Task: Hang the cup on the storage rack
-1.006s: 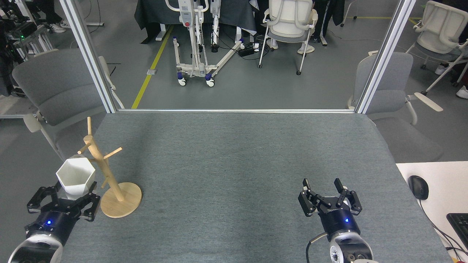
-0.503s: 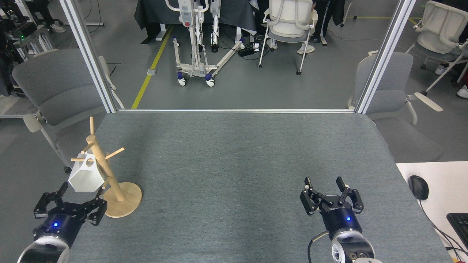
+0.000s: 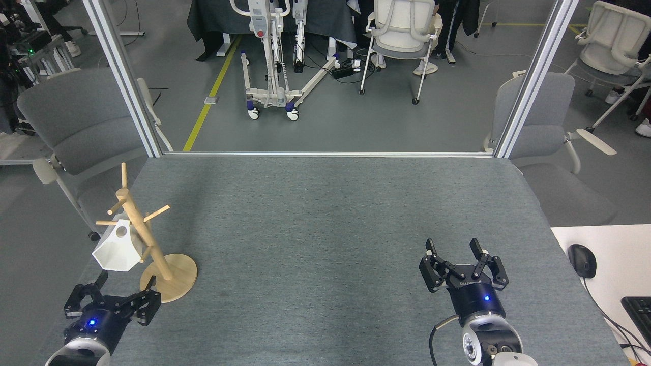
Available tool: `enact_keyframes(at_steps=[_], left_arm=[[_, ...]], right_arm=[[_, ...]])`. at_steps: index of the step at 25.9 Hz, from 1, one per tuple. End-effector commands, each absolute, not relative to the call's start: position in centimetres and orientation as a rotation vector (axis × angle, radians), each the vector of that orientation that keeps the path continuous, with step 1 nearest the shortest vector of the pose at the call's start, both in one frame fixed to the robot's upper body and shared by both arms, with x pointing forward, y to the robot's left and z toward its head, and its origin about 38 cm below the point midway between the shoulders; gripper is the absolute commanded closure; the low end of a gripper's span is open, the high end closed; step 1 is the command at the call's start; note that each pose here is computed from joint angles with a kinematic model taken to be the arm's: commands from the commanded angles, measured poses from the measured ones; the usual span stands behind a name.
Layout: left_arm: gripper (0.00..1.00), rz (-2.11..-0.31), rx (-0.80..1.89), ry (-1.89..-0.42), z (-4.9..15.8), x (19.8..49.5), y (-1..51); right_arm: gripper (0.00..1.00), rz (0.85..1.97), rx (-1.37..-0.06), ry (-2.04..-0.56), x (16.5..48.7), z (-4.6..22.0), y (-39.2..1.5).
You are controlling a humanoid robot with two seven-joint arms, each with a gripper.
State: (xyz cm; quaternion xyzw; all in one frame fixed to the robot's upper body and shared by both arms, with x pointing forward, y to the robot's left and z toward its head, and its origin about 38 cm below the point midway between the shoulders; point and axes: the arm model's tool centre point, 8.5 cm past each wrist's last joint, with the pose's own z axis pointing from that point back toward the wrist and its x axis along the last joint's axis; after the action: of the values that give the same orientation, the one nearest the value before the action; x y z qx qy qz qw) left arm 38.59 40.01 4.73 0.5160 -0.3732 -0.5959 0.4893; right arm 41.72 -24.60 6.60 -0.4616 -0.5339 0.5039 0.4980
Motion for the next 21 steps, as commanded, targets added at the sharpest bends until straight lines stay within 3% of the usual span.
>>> enact_keyframes(at_steps=[1, 5, 11, 15, 21], left_arm=[[0.02, -1.442, 1.214, -0.903, 3.5, 38.4, 39.5], [0.02, -1.429, 1.164, -0.949, 2.4, 38.5, 37.0], [0.02, -1.430, 1.045, -1.106, 1.3, 39.5, 28.1], [0.02, -1.391, 1.008, -1.248, 3.4, 41.0, 22.0], [0.02, -1.410, 1.113, -1.302, 7.2, 43.8, 15.6]], right_arm=[[0.01, 1.222, -1.117, -1.291, 41.7, 6.6, -24.6], [0.01, 1.219, -1.124, -1.289, 41.8, 6.7, -24.8], [0.01, 1.224, -1.136, -1.282, 41.8, 6.8, -25.4], [0.01, 1.234, -1.129, -1.272, 41.8, 6.7, -25.4], [0.01, 1.246, -1.133, -1.272, 41.9, 8.0, -25.1]])
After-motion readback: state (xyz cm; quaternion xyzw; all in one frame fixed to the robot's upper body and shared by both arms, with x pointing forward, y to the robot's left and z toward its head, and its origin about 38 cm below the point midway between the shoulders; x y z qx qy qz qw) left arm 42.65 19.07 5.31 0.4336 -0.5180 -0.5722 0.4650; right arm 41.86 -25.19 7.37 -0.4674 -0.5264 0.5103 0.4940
